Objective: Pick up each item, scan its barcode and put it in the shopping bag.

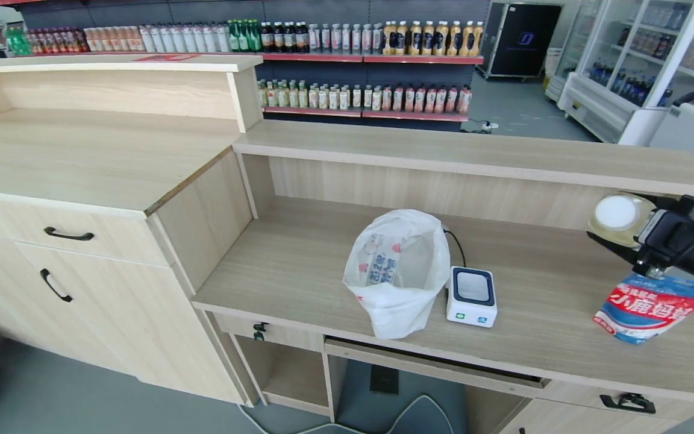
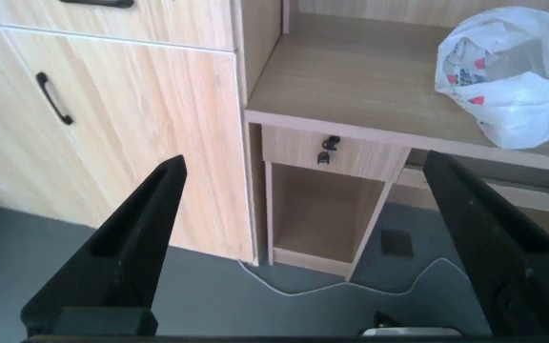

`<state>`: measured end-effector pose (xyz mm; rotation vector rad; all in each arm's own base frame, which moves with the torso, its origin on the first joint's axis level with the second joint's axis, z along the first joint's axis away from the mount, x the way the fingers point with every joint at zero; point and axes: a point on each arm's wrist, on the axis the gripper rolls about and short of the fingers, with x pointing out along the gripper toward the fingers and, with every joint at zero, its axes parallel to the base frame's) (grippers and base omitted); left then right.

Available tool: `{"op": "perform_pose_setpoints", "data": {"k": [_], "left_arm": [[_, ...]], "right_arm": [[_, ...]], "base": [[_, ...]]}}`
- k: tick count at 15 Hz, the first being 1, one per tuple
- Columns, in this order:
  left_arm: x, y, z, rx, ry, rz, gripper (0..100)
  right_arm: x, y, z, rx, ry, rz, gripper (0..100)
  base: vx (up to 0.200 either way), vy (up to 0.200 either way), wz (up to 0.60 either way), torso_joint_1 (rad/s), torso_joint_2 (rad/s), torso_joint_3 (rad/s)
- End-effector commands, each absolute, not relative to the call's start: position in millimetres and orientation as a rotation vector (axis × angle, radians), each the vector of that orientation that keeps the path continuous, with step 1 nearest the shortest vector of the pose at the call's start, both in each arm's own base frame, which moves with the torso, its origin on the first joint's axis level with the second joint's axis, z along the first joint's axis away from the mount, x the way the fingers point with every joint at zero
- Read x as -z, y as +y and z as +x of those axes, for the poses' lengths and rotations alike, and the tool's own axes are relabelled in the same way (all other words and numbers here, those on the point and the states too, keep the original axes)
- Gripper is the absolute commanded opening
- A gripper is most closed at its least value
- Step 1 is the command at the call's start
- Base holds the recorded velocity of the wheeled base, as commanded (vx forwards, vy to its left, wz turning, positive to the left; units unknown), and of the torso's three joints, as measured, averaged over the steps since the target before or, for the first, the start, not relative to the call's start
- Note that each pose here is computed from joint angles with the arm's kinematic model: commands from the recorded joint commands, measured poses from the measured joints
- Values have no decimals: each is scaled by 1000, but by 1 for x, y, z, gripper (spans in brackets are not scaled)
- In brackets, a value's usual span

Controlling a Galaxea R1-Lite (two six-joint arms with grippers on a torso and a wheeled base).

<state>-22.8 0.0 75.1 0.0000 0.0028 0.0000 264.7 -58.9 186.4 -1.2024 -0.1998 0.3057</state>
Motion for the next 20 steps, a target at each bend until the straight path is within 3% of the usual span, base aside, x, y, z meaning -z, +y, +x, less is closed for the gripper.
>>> {"op": "perform_pose_setpoints", "data": {"k": [1, 10, 20], "left_arm": [[-75, 0, -23, 0, 3, 0, 100], [-75, 0, -23, 0, 3, 0, 100], [-75, 0, -23, 0, 3, 0, 100]], "right_arm": [[-171, -52, 284, -337, -228, -1221, 0], [-95, -34, 313, -553, -210, -1249, 0], [-58, -38, 337, -579, -216, -1271, 0]], "base": [[0, 0, 600, 7, 7, 2], [0, 0, 67, 0, 1, 1], [0, 0, 0, 0, 0, 0]]}}
